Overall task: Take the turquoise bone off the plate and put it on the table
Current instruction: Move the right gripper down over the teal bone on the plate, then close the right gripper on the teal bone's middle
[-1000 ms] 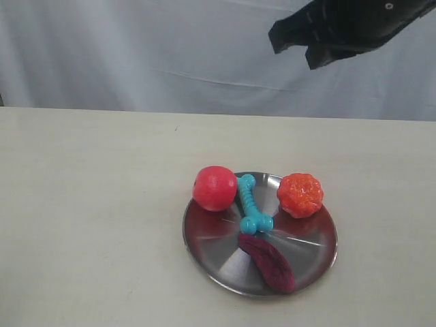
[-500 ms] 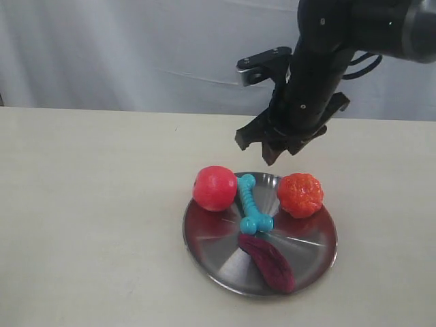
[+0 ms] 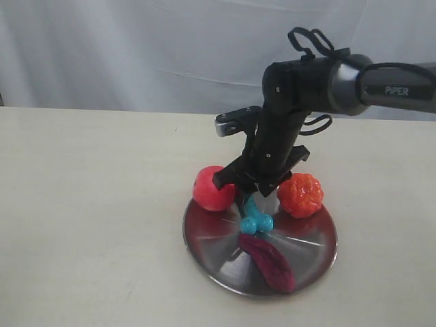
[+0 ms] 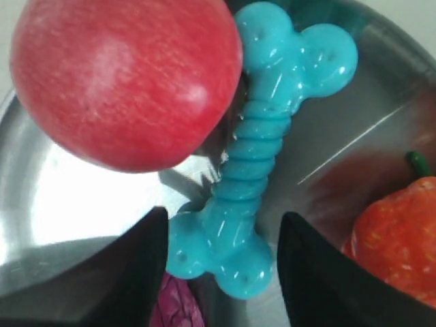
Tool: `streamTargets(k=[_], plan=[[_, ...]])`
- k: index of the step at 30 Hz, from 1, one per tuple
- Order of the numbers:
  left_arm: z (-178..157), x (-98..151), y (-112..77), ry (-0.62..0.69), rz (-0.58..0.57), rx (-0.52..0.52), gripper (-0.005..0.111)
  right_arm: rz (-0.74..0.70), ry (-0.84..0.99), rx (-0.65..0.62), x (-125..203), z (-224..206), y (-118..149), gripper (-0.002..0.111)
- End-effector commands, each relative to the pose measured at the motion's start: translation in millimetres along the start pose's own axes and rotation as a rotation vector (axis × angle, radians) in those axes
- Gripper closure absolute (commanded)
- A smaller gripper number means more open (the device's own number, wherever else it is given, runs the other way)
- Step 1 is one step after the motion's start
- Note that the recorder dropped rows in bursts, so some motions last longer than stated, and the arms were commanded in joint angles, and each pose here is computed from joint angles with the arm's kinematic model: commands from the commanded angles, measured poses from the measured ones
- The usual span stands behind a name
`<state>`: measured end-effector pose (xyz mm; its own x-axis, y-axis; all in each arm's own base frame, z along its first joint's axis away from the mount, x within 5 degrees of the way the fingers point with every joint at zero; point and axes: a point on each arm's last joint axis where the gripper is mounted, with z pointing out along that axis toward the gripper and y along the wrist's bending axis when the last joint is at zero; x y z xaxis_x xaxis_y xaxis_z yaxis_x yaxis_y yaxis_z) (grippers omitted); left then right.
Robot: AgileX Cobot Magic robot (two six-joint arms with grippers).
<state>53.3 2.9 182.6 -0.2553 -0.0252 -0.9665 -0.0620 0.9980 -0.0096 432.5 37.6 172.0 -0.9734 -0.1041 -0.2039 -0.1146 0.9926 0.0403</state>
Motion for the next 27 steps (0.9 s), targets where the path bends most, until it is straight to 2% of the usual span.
streamTargets(k=[1,7,27], plan=[[0.2,0.3,-0.4,-0.004,-0.004,0.008,0.107,-0.005,-0.018,0.004,-4.0,14.1,-3.4,0.06],[0.2,0.3,-0.4,-0.004,-0.004,0.008,0.107,-0.004,-0.025,0.006,-5.5,27.6,-4.2,0.06],[0.2,0.3,-0.4,-0.004,-0.004,0.008,0.107,-0.004,-0.032,0.007,-6.2,29.0,-4.3,0.06]])
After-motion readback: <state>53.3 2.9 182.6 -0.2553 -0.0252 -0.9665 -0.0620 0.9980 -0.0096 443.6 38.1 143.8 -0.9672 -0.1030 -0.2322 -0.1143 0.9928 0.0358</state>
